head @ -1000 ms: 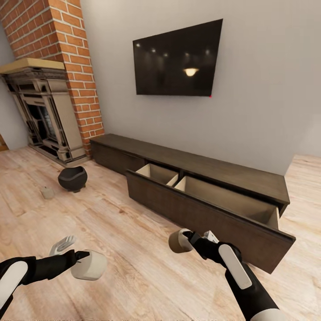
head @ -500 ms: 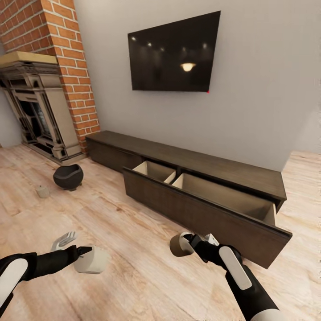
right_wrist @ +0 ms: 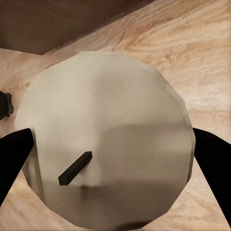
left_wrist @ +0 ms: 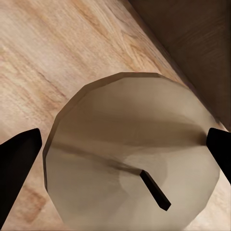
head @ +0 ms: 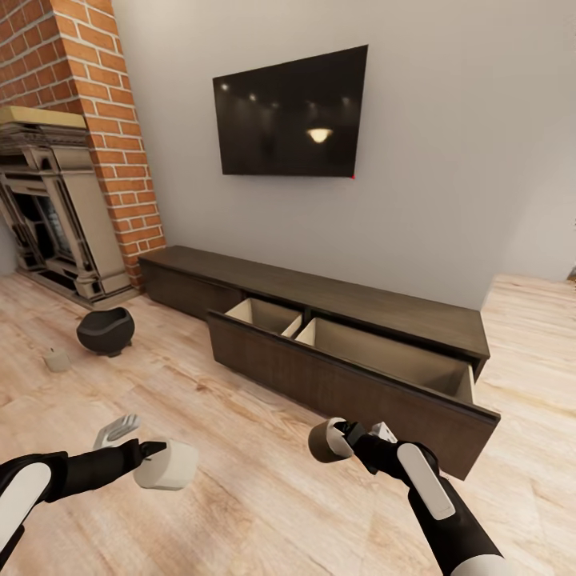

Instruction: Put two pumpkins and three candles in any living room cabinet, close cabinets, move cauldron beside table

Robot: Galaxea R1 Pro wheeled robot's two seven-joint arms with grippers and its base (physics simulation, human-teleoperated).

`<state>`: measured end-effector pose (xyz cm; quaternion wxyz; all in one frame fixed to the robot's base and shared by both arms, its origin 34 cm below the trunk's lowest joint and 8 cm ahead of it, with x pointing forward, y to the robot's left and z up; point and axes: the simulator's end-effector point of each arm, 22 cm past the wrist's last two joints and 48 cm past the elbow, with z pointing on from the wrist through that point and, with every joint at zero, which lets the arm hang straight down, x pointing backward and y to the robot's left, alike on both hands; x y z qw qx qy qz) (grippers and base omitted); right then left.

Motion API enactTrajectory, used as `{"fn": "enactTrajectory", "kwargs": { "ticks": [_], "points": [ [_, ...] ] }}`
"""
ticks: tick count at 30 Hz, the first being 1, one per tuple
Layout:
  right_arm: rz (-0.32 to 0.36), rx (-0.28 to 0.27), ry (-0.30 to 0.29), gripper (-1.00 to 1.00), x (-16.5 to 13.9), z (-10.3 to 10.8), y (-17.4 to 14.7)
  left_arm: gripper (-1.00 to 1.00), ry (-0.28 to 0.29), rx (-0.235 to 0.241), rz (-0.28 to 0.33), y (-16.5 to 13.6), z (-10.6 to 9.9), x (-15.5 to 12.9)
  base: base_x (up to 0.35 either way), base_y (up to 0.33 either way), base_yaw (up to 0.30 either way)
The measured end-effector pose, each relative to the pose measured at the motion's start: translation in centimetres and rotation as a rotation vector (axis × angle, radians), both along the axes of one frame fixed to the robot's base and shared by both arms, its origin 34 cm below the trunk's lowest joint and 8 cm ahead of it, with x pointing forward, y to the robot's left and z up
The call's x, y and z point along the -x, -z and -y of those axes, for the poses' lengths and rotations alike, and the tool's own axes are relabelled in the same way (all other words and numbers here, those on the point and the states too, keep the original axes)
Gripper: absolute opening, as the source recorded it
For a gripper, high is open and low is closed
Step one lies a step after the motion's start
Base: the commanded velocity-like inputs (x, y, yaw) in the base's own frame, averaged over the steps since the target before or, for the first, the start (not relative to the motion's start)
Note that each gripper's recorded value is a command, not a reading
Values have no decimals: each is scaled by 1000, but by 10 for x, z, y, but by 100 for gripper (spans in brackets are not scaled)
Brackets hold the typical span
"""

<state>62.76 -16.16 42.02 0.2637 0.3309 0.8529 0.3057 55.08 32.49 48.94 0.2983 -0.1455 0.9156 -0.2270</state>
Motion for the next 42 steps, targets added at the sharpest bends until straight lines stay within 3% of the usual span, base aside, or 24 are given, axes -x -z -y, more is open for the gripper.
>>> {"fn": "enactTrajectory", "kwargs": {
  "ticks": [24, 42],
  "points": [
    [75, -1, 1, -100, -4, 1, -44, -100, 16, -7, 70, -36, 4, 2, 0, 0, -191],
    [48, -25, 55, -100, -11, 20, -49, -100, 11, 0, 51, -44, 2, -3, 0, 0, -143]
  ]
}}
